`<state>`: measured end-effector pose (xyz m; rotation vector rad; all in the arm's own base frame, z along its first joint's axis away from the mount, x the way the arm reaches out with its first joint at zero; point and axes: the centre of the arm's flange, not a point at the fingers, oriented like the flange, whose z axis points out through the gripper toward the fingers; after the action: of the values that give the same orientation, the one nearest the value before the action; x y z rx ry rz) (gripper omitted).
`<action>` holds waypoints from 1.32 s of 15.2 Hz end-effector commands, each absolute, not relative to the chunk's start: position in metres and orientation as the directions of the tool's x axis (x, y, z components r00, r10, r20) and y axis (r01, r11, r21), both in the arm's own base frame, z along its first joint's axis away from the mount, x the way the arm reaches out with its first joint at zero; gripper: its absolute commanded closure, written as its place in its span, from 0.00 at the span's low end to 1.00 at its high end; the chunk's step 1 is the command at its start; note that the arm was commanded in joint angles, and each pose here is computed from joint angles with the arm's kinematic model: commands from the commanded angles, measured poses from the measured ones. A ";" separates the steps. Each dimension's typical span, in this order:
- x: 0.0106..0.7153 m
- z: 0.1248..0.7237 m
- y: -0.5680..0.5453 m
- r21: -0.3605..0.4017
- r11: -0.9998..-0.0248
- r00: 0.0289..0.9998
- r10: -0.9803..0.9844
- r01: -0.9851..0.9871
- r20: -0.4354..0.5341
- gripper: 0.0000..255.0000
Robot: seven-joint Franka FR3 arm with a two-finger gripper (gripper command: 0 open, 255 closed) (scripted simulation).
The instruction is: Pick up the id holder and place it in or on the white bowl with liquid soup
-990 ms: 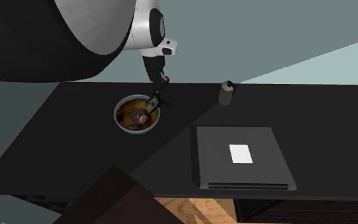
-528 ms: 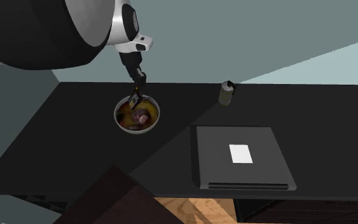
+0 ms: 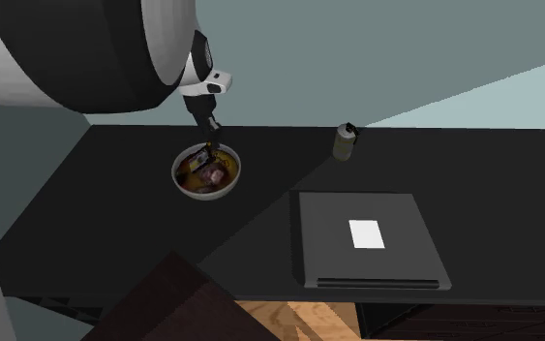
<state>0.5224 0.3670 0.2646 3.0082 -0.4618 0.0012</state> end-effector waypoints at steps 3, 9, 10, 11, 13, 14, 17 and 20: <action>0.523 0.243 0.367 0.097 -0.949 0.954 -0.299 -0.299 0.015 1.00; 0.523 0.229 0.367 0.097 -0.949 0.954 -0.299 -0.299 0.015 1.00; 0.523 0.229 0.367 0.097 -0.949 0.954 -0.299 -0.299 0.015 1.00; 0.523 0.229 0.367 0.097 -0.949 0.954 -0.299 -0.299 0.015 1.00; 0.523 0.229 0.367 0.097 -0.949 0.954 -0.299 -0.299 0.015 1.00; 0.523 0.229 0.367 0.097 -0.949 0.954 -0.299 -0.299 0.015 1.00; 0.522 0.229 0.367 0.097 -0.949 0.954 -0.299 -0.299 0.015 0.00; 0.523 0.229 0.367 0.097 -0.949 0.954 -0.299 -0.299 0.015 0.00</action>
<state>0.5224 0.3667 0.2288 3.0085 -0.4612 0.0008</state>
